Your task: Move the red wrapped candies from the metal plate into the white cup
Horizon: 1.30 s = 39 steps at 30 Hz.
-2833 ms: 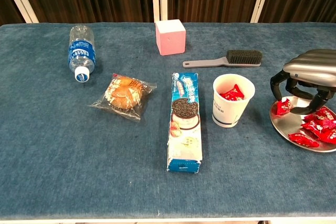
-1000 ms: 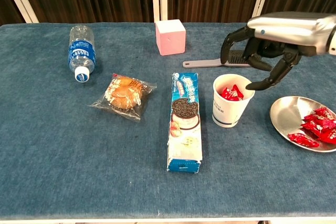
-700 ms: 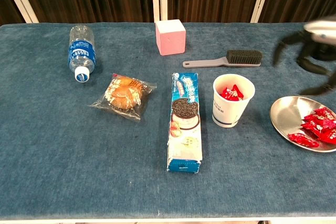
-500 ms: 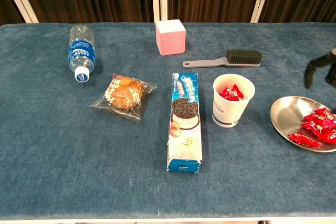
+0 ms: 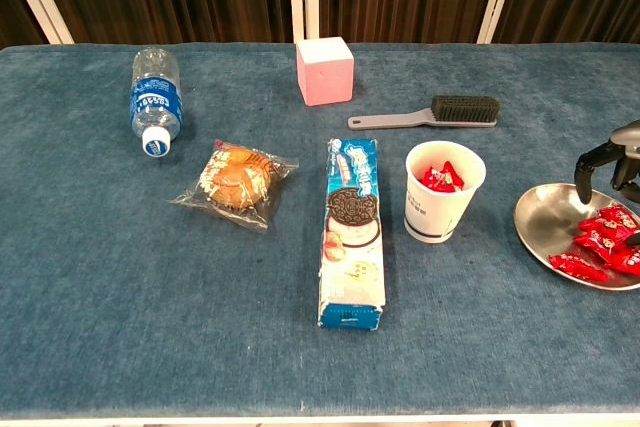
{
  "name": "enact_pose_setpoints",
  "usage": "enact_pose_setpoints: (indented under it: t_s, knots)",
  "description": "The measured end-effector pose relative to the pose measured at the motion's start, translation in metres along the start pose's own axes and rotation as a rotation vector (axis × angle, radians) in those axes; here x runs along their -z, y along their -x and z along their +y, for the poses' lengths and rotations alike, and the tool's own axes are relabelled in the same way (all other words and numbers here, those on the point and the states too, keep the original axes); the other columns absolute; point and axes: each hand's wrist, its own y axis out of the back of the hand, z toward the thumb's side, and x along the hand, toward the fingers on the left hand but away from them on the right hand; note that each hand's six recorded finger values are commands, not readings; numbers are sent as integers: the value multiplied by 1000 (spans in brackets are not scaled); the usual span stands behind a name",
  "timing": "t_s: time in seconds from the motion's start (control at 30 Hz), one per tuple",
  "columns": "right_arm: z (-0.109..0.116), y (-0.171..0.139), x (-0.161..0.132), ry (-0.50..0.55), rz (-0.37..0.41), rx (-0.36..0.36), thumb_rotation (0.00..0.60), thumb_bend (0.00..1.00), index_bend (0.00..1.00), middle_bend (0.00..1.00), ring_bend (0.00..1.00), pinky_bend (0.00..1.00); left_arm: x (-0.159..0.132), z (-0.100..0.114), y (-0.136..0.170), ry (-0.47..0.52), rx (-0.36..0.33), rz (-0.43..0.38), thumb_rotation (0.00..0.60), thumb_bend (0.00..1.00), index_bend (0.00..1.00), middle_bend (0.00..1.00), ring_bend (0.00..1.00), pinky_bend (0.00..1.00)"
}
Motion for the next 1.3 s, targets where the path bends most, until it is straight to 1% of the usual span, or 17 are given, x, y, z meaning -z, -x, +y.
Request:
enact_pose_setpoints:
  t_s: [0.17,0.47,0.7,0.8,0.9,1.1,1.2,1.3]
  knots:
    - [-4,4,-4,-12,10,-19,600,333,493,862,1000,1000,2,0,1,0,2,4,600,20,83,13,0,0]
    - [-8,7,-4,-7,7,-35,600,404,511,862,1000,1000,2,-1,-1,0,3,4,600,20,82,8,0,0]
    - [-11,13,-5,7,8,-41,600,486,612,862,1000,1000,2,-1,-1,-1,6,5,600,20,66,6,0,0]
    - [-8,13,-4,11,8,-31,600,498,630,862,1000,1000,2,0,-1,-1,3,6,600,20,66,5,0,0]
    - [0,11,-4,18,8,-4,600,499,643,862,1000,1000,2,1,-1,-3,2,5,600,20,66,5,0,0]
    - [32,3,-9,36,29,92,600,500,657,862,1000,1000,2,2,-1,-4,0,2,600,20,66,5,0,0]
    - [52,1,-21,43,64,146,600,499,658,862,1000,1000,1,2,-1,-4,-2,0,600,20,66,5,0,0]
    - [73,3,-40,47,120,192,600,500,659,862,1000,1000,1,3,-2,-3,-4,-3,600,20,66,5,0,0]
